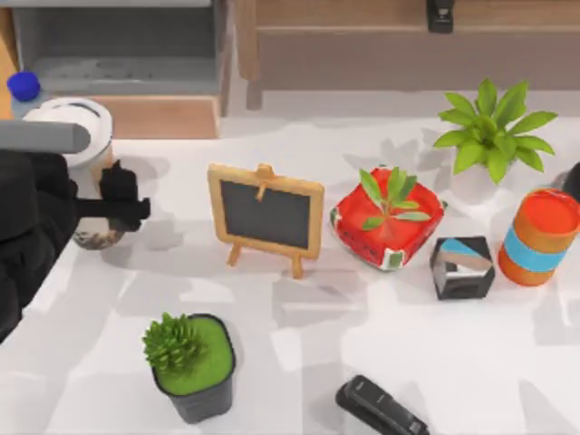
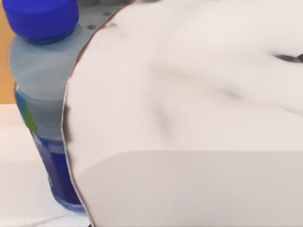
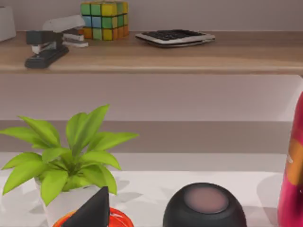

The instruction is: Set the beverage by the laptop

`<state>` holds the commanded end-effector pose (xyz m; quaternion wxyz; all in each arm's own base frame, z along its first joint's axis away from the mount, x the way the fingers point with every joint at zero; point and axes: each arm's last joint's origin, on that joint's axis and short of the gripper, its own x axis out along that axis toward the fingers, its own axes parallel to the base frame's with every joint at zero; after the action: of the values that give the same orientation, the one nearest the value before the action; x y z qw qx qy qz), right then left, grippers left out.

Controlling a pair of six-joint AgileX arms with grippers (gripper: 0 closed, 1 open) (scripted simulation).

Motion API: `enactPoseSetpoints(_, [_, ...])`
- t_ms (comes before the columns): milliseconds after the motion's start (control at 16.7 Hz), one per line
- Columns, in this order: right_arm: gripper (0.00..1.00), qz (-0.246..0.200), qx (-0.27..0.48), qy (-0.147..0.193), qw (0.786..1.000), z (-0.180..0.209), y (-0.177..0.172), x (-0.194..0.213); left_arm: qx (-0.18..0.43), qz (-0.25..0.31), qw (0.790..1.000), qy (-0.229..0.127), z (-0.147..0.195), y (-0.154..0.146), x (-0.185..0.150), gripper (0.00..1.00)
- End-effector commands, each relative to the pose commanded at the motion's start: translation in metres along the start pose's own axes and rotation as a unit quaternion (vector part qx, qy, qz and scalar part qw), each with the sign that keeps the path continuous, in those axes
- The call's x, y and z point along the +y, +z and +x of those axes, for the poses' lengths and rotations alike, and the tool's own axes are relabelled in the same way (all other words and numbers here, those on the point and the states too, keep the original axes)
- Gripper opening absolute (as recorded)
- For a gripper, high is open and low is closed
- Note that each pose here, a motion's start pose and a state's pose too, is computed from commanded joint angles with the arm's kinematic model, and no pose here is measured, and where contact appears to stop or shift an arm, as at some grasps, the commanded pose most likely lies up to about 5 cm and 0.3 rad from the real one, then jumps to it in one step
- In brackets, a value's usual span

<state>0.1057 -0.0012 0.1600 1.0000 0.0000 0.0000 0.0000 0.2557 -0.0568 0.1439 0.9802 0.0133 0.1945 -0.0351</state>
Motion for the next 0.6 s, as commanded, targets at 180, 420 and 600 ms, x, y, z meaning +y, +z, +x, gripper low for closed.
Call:
enactPoseSetpoints(180, [1.00,0.000,0.000,0.000,1.000,0.000,0.000,0.000,0.003,0.003,1.000,-0.007,-0.008,0.002,0.015,0.00])
enactPoseSetpoints(420, [1.00,0.000,0.000,0.000,1.000,0.000,0.000,0.000,-0.017,0.002,1.000,-0.011,-0.021,0.012,0.037,0.00])
enactPoseSetpoints(600, [1.00,0.000,0.000,0.000,1.000,0.000,0.000,0.000,-0.033,0.001,0.999,-0.008,-0.031,0.018,0.053,0.00])
